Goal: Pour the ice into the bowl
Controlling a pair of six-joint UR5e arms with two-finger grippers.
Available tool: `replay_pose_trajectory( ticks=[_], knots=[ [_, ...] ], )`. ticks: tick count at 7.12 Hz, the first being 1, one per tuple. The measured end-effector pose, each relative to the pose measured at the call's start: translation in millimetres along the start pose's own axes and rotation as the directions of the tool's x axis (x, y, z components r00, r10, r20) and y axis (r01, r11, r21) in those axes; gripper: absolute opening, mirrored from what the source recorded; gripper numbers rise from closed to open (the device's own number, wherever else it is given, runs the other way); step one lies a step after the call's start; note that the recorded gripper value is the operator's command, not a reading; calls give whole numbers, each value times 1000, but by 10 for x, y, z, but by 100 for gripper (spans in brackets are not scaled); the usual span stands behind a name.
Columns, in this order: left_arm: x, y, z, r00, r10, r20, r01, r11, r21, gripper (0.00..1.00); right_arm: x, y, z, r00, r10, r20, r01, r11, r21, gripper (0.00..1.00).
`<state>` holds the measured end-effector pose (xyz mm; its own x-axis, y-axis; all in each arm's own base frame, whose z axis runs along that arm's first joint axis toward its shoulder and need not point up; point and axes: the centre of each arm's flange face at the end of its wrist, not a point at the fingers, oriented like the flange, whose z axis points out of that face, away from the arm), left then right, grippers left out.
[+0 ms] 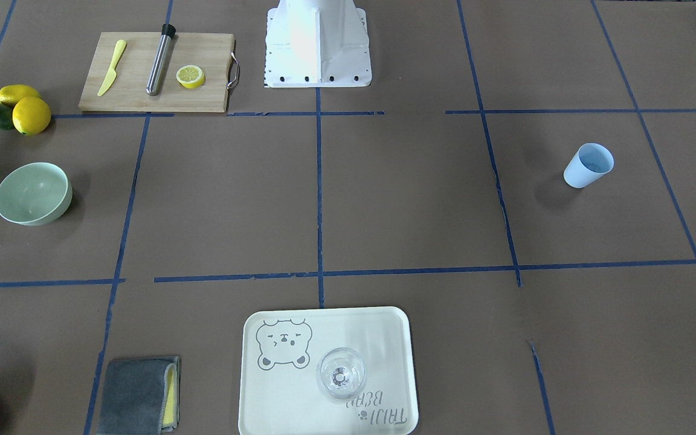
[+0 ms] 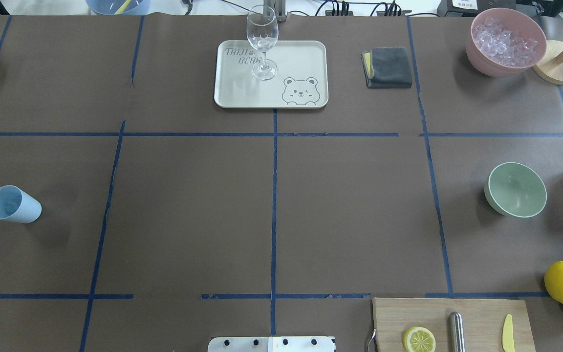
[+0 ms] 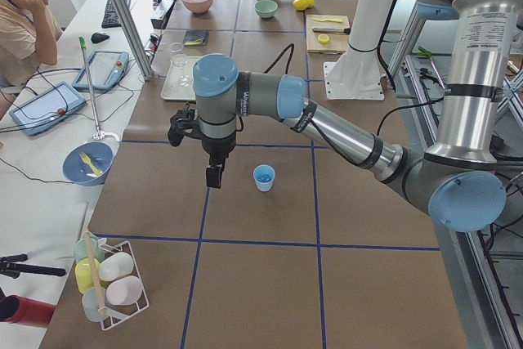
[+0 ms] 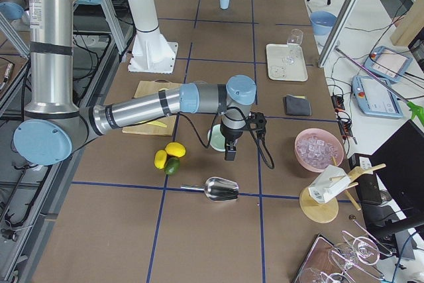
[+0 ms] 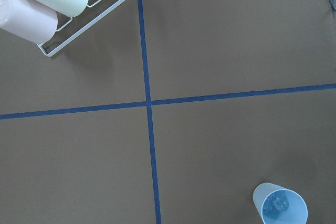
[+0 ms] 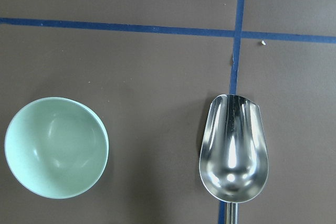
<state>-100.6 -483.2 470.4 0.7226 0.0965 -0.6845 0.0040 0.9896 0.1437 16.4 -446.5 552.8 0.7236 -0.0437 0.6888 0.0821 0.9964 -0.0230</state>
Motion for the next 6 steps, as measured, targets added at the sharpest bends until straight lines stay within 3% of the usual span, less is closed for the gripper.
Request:
replay_pose_trajectory(
  ticks=[3, 6],
  knots=[
    [102, 0, 80, 1000, 22, -17, -22, 1000, -16, 100, 88, 58, 139, 998, 23, 59, -22, 999, -24, 100],
    [174, 3, 76, 999, 41, -24, -41, 999, -12, 100, 212, 150, 348, 995, -15, 97, 14, 1000, 8, 100]
  ],
)
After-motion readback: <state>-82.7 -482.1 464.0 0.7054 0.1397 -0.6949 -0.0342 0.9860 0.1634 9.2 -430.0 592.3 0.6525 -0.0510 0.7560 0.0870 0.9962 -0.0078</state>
